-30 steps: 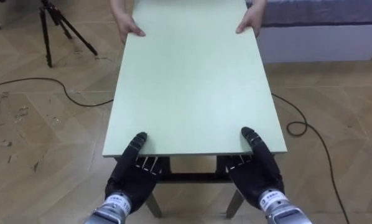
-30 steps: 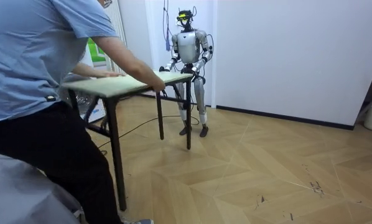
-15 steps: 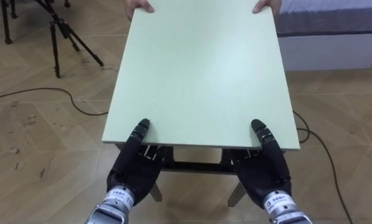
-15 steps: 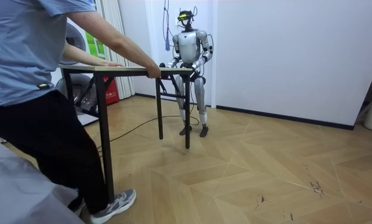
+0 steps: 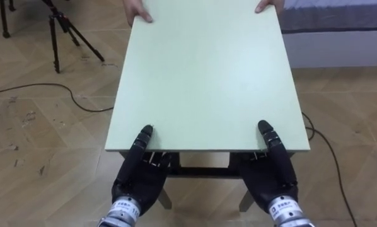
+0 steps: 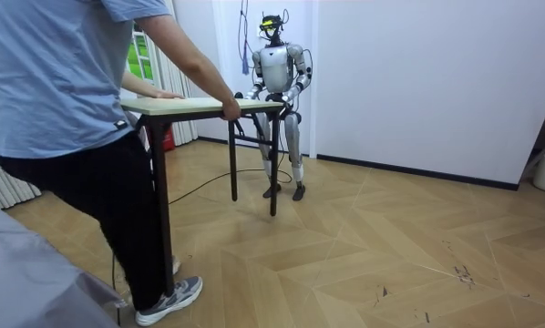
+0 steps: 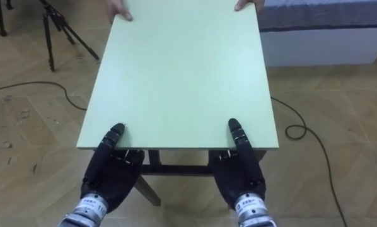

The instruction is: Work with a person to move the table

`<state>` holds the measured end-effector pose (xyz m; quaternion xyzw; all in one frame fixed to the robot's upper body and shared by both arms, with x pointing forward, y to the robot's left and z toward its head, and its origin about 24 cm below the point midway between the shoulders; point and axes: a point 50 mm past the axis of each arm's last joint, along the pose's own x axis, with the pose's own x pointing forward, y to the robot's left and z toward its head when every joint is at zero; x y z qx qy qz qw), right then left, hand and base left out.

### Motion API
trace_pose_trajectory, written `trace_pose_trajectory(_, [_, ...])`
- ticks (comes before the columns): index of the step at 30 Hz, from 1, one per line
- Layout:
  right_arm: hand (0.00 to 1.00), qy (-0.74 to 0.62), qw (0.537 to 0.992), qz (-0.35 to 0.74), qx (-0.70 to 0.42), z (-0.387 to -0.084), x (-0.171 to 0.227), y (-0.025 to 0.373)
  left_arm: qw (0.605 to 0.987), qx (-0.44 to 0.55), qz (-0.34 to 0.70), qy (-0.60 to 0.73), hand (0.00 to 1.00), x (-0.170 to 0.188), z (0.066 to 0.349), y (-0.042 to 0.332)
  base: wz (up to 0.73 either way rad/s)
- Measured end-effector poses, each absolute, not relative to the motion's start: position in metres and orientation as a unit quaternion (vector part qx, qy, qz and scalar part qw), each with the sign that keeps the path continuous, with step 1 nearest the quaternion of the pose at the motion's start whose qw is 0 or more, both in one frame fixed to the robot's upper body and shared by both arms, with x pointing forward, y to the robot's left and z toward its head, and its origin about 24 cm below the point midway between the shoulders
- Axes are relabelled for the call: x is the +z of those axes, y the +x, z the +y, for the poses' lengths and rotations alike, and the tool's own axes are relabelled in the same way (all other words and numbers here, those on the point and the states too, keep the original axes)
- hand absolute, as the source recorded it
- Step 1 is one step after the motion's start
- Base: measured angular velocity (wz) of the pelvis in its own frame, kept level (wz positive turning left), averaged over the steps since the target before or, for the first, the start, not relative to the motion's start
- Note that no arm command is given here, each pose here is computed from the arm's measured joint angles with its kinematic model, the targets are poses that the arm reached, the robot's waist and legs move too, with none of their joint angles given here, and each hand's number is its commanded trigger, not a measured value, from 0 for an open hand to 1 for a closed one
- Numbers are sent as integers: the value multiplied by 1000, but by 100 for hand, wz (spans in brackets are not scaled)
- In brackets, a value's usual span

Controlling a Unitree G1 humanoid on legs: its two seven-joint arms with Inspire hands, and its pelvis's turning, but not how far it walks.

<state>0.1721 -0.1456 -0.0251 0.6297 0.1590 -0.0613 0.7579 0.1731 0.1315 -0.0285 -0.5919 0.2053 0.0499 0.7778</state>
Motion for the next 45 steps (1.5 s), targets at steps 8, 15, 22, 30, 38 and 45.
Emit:
trace_pose_trajectory(8, [100, 639, 750, 159, -60, -143, -26, 170, 784, 49, 196, -586, 100, -26, 132, 171, 0])
trace_pose_trajectory(15, [100, 640, 749, 162, -60, -141, -29, 165, 789, 47, 188, -583, 100, -27, 134, 169, -1])
trace_pose_trajectory(22, [100, 633, 754, 165, -61, -144, -31, 159, 776, 54, 206, -593, 100, -32, 132, 160, 2])
trace_pose_trajectory(30, [100, 635, 761, 132, -27, -141, -19, 175, 788, 23, 175, -590, 100, -20, 133, 179, 16])
trace_pose_trajectory(38, [100, 624, 766, 145, -51, -156, -26, 167, 770, 29, 213, -600, 100, -35, 123, 176, 7])
trace_pose_trajectory(45, [100, 624, 762, 159, -73, -162, -36, 152, 767, 28, 239, -595, 100, -43, 118, 167, 42])
